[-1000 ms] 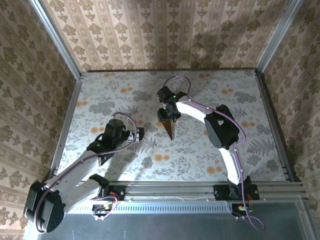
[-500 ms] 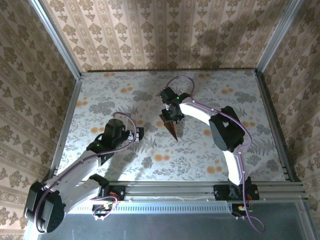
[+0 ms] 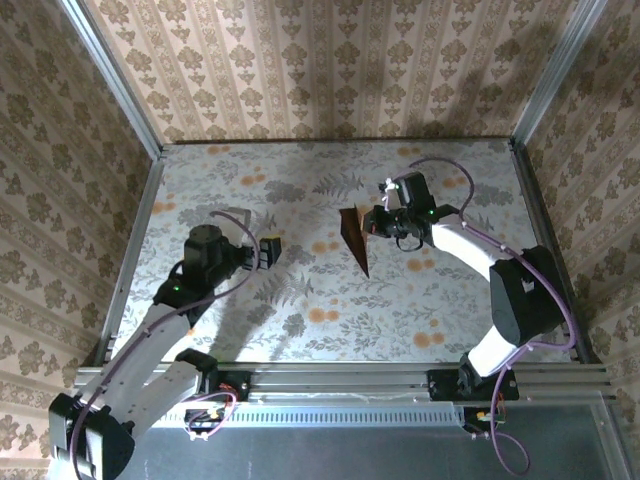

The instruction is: Fold a paper plane with a square sheet of paper (fold left side to right side)

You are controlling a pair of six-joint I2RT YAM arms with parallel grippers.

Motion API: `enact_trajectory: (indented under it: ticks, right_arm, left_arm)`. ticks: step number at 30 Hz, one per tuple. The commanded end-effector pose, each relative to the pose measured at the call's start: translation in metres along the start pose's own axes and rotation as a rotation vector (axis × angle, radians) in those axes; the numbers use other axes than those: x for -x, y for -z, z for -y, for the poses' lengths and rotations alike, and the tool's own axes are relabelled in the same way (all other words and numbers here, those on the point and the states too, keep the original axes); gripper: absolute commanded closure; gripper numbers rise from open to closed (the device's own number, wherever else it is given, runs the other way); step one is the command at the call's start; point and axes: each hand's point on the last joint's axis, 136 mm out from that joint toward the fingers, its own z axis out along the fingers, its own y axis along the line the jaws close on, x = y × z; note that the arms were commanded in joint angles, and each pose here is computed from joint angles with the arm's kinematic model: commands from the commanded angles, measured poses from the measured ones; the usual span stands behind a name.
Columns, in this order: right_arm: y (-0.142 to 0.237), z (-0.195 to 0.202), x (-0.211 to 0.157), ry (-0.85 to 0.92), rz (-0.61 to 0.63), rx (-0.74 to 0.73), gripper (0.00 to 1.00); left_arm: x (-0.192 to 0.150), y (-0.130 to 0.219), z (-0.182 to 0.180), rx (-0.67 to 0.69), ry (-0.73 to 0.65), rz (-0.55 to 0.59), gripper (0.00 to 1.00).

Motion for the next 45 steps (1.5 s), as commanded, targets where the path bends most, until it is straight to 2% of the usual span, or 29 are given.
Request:
enact_trajectory:
  ticks: [1, 5, 9, 14, 19, 24, 31, 37, 45]
  right_arm:
    - [-0.008, -0.034, -0.006, -0.03, -0.022, 0.226, 1.0]
    - [-0.026, -0.026, -0.015, -0.082, -0.022, 0.267, 1.0]
    - [-0.046, -0.008, -0.026, -0.101, -0.05, 0.243, 1.0]
    - [-0.065, 0.019, -0.04, -0.124, -0.077, 0.192, 0.99]
    - [-0.071, 0.034, -0.049, -0.141, -0.094, 0.162, 0.98]
    - [-0.068, 0.035, -0.05, -0.132, -0.101, 0.16, 0.94]
    - [-0.064, 0.033, -0.048, -0.129, -0.095, 0.155, 0.8]
    - [-0.06, 0.035, -0.048, -0.114, -0.095, 0.122, 0.75]
    - [-0.052, 0.039, -0.047, -0.093, -0.089, 0.071, 0.62]
  left_arm:
    - [0.023, 0.009, 0.016, -0.083, -0.082, 0.029, 0.0]
    - [0.04, 0.017, 0.044, -0.233, -0.181, 0.054, 0.0]
    - [0.043, 0.015, 0.049, -0.261, -0.28, 0.037, 0.0]
    - [0.025, -0.002, 0.048, -0.286, -0.381, -0.024, 0.0]
    - [0.006, -0.017, 0.046, -0.305, -0.359, 0.005, 0.0]
    - [-0.002, -0.017, 0.038, -0.282, -0.368, 0.051, 0.0]
    - [-0.002, -0.015, 0.036, -0.274, -0.369, 0.063, 0.0]
    - [-0.004, -0.016, 0.036, -0.277, -0.364, 0.057, 0.0]
    - [-0.005, -0.017, 0.035, -0.277, -0.361, 0.052, 0.0]
